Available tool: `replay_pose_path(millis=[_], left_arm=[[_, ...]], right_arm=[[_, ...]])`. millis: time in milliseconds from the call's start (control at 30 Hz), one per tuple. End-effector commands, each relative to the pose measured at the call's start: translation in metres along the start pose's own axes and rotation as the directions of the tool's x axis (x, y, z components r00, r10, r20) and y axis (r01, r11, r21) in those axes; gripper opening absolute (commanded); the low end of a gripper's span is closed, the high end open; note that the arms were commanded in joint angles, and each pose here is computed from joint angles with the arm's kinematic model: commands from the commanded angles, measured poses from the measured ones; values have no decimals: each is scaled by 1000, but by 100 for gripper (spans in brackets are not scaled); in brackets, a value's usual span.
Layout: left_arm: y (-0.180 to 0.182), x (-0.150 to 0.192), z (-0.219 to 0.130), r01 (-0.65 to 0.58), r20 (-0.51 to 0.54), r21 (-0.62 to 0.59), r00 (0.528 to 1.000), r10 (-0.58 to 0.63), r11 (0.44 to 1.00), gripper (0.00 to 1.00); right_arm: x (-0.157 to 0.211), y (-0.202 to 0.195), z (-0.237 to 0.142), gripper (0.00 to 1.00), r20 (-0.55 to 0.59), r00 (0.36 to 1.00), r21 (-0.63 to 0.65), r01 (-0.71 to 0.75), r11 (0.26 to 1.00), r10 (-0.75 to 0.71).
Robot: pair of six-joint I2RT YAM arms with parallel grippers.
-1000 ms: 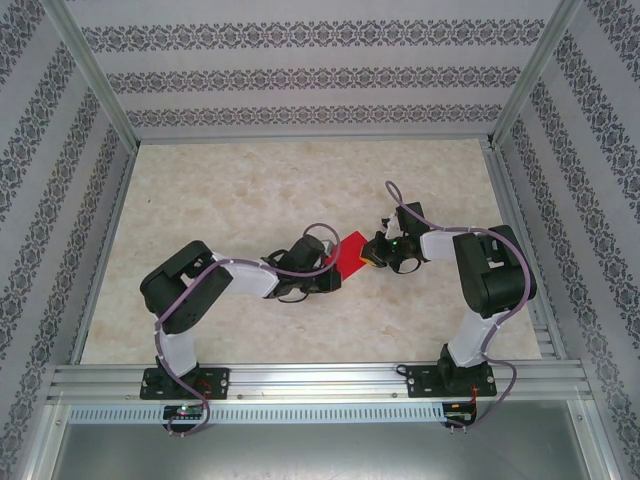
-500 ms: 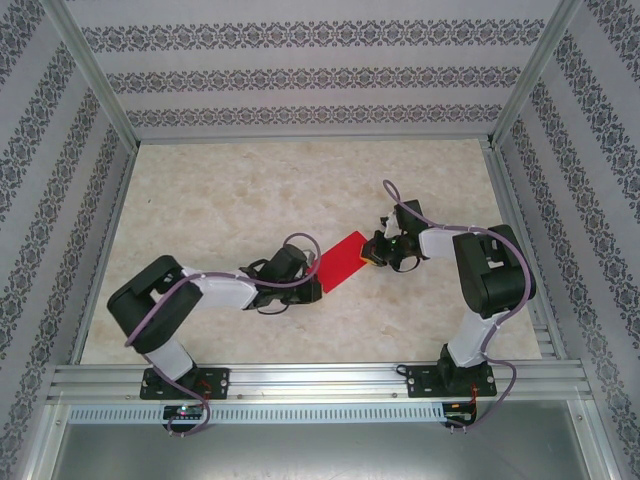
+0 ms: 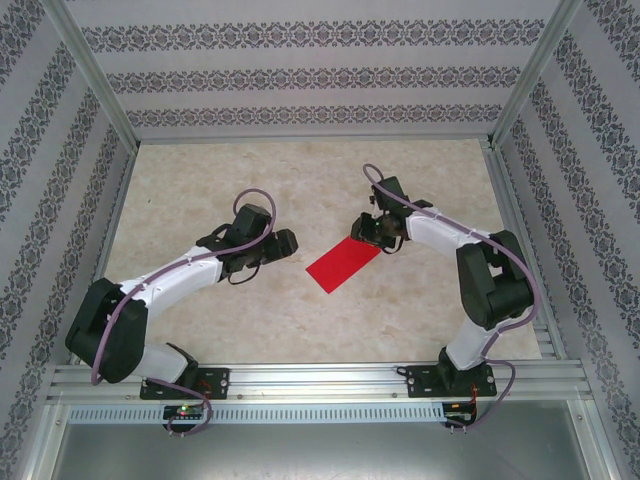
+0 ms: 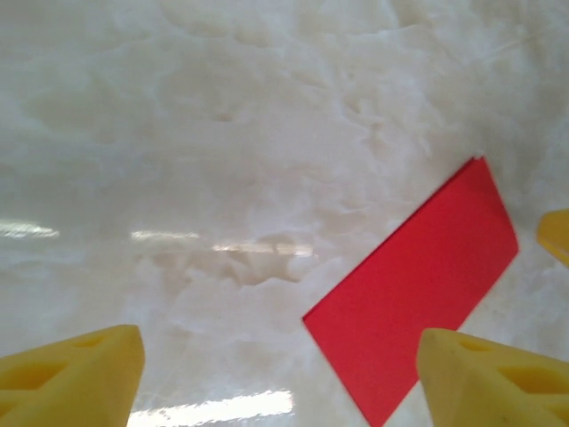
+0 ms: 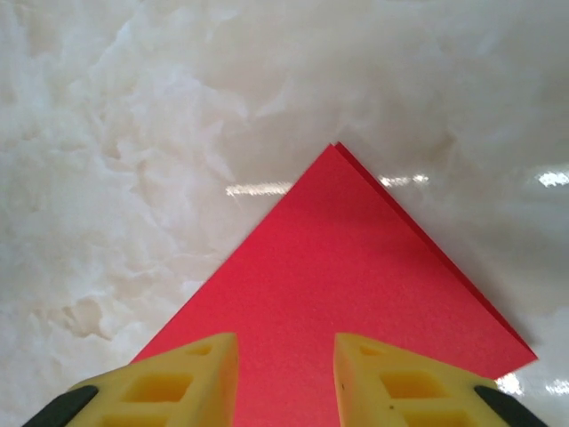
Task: Fold a paper plane with a square sheet of paper (pick it up from the middle)
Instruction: Rotate the square sheet of paper at the center of the table.
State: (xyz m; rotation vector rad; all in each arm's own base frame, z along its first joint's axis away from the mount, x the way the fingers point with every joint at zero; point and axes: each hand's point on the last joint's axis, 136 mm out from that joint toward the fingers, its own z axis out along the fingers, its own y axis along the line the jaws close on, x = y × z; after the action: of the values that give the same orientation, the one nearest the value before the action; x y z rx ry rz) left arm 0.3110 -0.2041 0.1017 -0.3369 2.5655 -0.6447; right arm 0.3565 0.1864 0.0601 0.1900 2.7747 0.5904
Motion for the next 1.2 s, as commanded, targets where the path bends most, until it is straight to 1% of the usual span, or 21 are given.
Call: replay_pose_path(millis=[0,100,133,267,400,533,667,767,900,1167], left_arm=[[15,1,-9,21,3,-64,1000,-21,998,88],[15,1,-9,13,3,-66,1000,-12,998,98],[14,0,-9,10,3,-63,1000,-10,998,100],[12,1,-8,-6,-8,-55,1000,5,998,100],[5,4,-4,-11,-31,-21,999,11,1000,100],[0,9,1,-16,-61,10,998,17,1000,100],[-2,14,4,-17,-89,31,996,20,999,100],[-4,19,4,-16,-111,48,994,21,999,98],[-7,34,7,8,-170,86,985,7,996,92],[-15,66,16,78,-285,148,958,-33,986,81]], right_arm=[[2,-23,3,36,12,999,152,-43,988,41],[4,-21,12,37,-5,999,163,-47,986,49],[5,-21,15,38,-11,999,167,-46,985,48],[7,-20,26,40,-28,998,177,-42,983,48],[10,-11,40,40,-52,998,140,-16,990,24],[16,11,54,39,-83,996,32,24,999,-21],[22,33,67,37,-115,990,-54,78,995,-84],[23,52,73,35,-124,982,-117,128,985,-143],[22,68,78,34,-126,974,-168,166,972,-188],[23,68,86,33,-143,971,-179,163,970,-189]])
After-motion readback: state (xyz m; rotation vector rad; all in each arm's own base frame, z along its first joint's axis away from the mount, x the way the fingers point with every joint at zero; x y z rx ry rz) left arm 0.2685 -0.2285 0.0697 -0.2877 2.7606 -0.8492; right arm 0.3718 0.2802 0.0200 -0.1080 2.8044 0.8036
